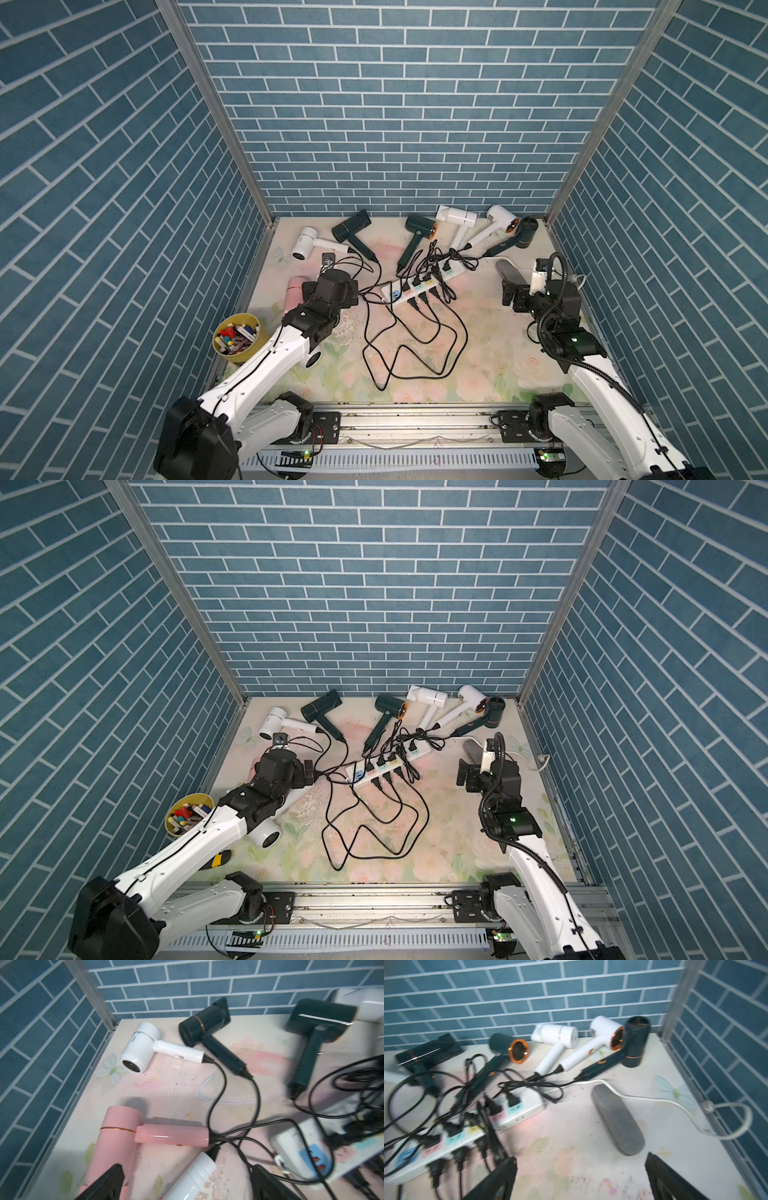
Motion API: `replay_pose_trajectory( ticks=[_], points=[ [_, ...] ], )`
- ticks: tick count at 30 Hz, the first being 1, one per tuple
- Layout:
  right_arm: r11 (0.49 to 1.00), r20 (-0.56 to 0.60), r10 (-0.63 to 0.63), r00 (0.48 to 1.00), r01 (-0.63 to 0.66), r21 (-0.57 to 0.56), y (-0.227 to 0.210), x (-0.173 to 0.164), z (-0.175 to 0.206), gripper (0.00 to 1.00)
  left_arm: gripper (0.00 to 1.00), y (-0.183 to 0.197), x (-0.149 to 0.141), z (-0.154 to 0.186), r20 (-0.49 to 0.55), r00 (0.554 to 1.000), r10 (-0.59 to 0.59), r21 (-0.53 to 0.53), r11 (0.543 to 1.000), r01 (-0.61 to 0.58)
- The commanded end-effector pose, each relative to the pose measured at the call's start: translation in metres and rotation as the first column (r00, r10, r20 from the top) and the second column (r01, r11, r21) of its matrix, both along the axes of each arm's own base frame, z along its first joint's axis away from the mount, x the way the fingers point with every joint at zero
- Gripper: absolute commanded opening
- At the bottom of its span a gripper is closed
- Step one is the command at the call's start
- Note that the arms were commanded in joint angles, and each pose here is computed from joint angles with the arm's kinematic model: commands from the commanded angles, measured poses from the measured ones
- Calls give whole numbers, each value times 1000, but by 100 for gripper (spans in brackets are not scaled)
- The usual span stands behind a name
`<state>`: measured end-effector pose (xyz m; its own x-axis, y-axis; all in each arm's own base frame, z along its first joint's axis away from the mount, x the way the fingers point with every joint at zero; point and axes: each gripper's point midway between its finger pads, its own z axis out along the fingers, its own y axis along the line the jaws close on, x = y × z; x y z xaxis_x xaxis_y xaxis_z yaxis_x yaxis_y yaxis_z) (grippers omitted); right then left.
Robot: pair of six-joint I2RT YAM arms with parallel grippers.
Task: Charge the blow dryers
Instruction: Reset both arms
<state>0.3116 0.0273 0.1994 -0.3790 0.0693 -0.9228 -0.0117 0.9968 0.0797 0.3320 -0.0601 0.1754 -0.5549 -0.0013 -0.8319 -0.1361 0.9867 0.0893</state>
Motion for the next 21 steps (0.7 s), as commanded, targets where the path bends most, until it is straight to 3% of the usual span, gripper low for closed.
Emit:
replay_pose_trajectory(
  ticks=[1, 5, 12, 15, 21],
  points=[
    [983, 133, -183, 974, 180, 31, -42, 4, 3, 99, 100, 27, 11, -8, -5, 996, 85, 40, 996, -85],
    [960, 129, -279, 952, 277, 33, -69, -5, -24, 99, 100, 41, 11, -32, -38, 996, 86, 91, 992, -82],
    [946, 104, -323, 941, 323, 19, -81, 3, -56, 99, 100, 53, 6, -20, 104, 994, 36, 139, 989, -51],
    [941, 90, -338, 937, 338, 20, -84, 12, -71, 99, 99, 49, 13, -34, 149, 987, -67, 171, 984, 41],
    [951, 74, -307, 949, 309, -27, -83, 40, -81, 99, 99, 55, 42, -58, 143, 988, -66, 157, 987, 43]
  ],
)
